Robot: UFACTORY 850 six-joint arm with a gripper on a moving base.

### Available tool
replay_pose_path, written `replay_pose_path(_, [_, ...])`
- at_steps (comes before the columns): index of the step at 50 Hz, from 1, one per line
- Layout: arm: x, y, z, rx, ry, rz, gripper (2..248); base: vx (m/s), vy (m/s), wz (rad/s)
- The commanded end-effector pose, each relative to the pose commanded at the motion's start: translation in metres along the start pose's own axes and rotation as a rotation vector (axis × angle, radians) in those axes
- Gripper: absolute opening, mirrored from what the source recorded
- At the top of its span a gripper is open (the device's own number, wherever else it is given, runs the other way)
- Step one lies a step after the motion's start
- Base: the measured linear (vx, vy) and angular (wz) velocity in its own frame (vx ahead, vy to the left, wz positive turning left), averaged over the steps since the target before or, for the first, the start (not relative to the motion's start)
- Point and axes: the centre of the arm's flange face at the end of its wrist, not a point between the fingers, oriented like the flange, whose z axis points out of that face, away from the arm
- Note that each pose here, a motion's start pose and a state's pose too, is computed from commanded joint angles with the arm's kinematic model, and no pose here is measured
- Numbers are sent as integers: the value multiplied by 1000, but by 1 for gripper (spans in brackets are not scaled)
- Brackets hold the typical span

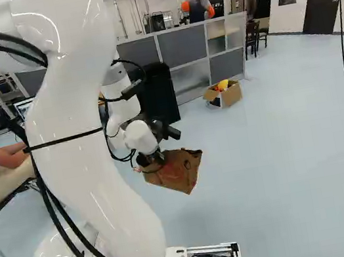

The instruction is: Pick up the grocery bag from the ground

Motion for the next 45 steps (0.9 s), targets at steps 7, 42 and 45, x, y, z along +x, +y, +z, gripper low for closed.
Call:
replay_pose_path(7, [0,1,-3,8,10,-11,23,0,0,0])
replay_pose_path(42, [-3,9,-44,95,141,-142,23,0,0,0])
replay_pose_path(45, [-4,11,-49,105,161,-160,23,0,0,0])
